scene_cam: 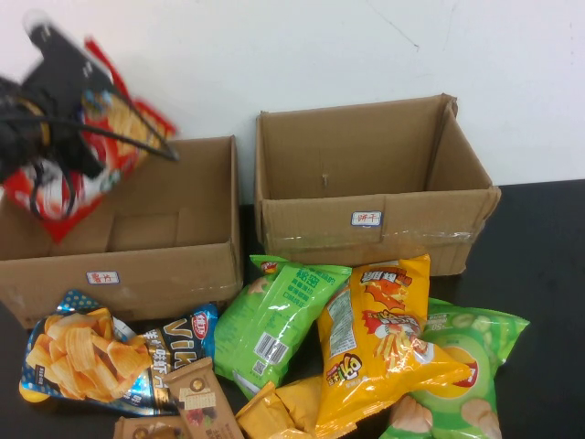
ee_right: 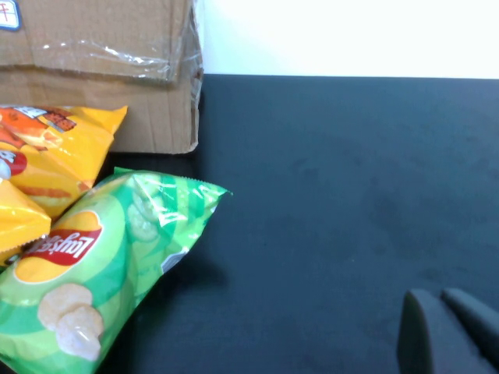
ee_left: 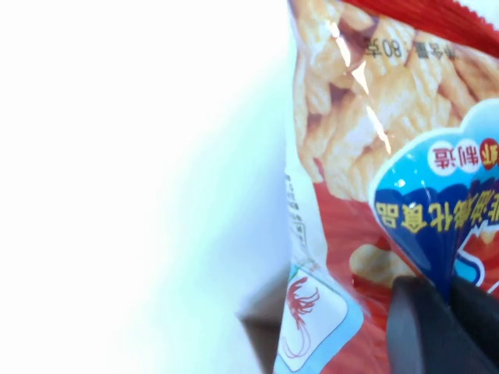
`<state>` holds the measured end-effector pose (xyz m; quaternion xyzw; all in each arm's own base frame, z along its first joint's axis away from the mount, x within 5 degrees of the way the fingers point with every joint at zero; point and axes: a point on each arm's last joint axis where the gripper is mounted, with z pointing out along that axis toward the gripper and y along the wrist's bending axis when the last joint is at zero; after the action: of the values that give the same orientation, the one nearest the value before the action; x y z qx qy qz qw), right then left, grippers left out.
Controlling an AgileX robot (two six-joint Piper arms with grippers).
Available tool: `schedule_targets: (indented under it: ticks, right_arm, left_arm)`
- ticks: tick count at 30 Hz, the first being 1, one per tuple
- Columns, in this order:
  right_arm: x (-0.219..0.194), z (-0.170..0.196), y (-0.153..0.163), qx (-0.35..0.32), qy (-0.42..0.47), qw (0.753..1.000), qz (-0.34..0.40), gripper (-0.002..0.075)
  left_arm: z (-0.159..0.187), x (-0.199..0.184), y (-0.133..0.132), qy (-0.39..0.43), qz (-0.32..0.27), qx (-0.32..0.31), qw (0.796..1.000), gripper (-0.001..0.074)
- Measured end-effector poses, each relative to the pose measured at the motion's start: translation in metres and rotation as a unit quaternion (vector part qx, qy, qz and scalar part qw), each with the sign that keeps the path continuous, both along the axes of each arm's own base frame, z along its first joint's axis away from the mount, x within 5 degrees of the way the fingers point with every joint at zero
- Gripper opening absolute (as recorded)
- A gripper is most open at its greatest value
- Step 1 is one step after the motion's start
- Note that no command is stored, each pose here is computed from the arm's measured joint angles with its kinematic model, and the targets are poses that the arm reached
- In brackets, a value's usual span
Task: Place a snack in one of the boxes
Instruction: Place the potato chip in the potato chip box, then pick up the potato chip
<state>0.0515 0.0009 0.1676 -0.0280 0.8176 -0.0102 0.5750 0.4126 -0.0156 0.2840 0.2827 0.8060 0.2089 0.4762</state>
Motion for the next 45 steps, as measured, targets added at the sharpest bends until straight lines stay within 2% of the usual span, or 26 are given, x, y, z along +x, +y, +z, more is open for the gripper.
schedule_targets:
  ticks: [6, 8, 10, 12, 14, 16, 18, 19, 21, 24, 26, 28, 31, 33, 35, 38, 45]
  right_arm:
    - [0.0, 0.0, 0.0, 0.0, 0.0, 1.0, 0.0, -0.0001]
    - [0.0, 0.0, 0.0, 0.0, 0.0, 1.0, 0.0, -0.0001]
    - [0.0, 0.0, 0.0, 0.0, 0.0, 1.0, 0.0, -0.0001]
    - [0.0, 0.0, 0.0, 0.0, 0.0, 1.0, 0.0, -0.0001]
    - [0.0, 0.0, 0.0, 0.0, 0.0, 1.0, 0.0, -0.0001]
    - [0.0, 0.0, 0.0, 0.0, 0.0, 1.0, 0.0, -0.0001]
    - [0.0, 0.0, 0.0, 0.0, 0.0, 1.0, 0.0, -0.0001]
    - [0.0, 0.0, 0.0, 0.0, 0.0, 1.0, 0.0, -0.0001]
    - [0.0, 0.0, 0.0, 0.0, 0.0, 1.0, 0.0, -0.0001]
    - [0.0, 0.0, 0.0, 0.0, 0.0, 1.0, 0.0, -0.0001]
    - [0.0, 0.0, 0.0, 0.0, 0.0, 1.0, 0.0, -0.0001]
    - [0.0, 0.0, 0.0, 0.0, 0.0, 1.0, 0.0, -0.0001]
    - [0.0, 0.0, 0.0, 0.0, 0.0, 1.0, 0.0, -0.0001]
    - [0.0, 0.0, 0.0, 0.0, 0.0, 1.0, 0.0, -0.0001]
    - [0.0, 0.0, 0.0, 0.0, 0.0, 1.0, 0.0, -0.0001]
    - [0.0, 0.0, 0.0, 0.0, 0.0, 1.0, 0.0, -0.0001]
    - [0.0, 0.0, 0.0, 0.0, 0.0, 1.0, 0.0, -0.0001]
  left_arm:
    - [-0.062, 0.019, 0.007, 0.08, 0.0, 0.061, 0.995, 0.0003]
    - [-0.072, 0.021, 0.007, 0.091, 0.001, 0.06, 0.994, 0.0011]
    - [-0.077, 0.022, 0.007, 0.093, 0.005, 0.054, 0.994, 0.0053]
    - [-0.077, 0.023, 0.007, 0.089, 0.014, 0.038, 0.995, 0.0141]
    - [-0.075, 0.024, 0.007, 0.082, 0.027, 0.018, 0.996, 0.0274]
    - [-0.072, 0.022, 0.009, 0.082, 0.055, 0.002, 0.995, 0.0442]
    - [-0.065, 0.017, 0.008, 0.087, 0.093, -0.003, 0.992, 0.0563]
    - [-0.059, 0.013, 0.007, 0.088, 0.119, -0.005, 0.989, 0.0607]
    - [-0.043, 0.002, 0.003, 0.083, 0.168, -0.022, 0.982, 0.0645]
    - [-0.007, -0.022, -0.011, 0.073, 0.211, -0.053, 0.973, 0.0619]
    - [0.014, -0.042, -0.024, 0.074, 0.203, -0.079, 0.973, 0.0558]
    - [0.024, -0.064, -0.042, 0.093, 0.172, -0.095, 0.976, 0.046]
    - [0.017, -0.095, -0.069, 0.148, 0.112, -0.099, 0.978, 0.0307]
    - [0.005, -0.113, -0.085, 0.196, 0.076, -0.096, 0.973, 0.0246]
    - [-0.012, -0.131, -0.099, 0.25, 0.047, -0.098, 0.962, 0.0219]
    - [-0.033, -0.153, -0.115, 0.312, 0.024, -0.103, 0.944, 0.0241]
    - [-0.068, -0.18, -0.149, 0.38, -0.023, -0.115, 0.918, 0.051]
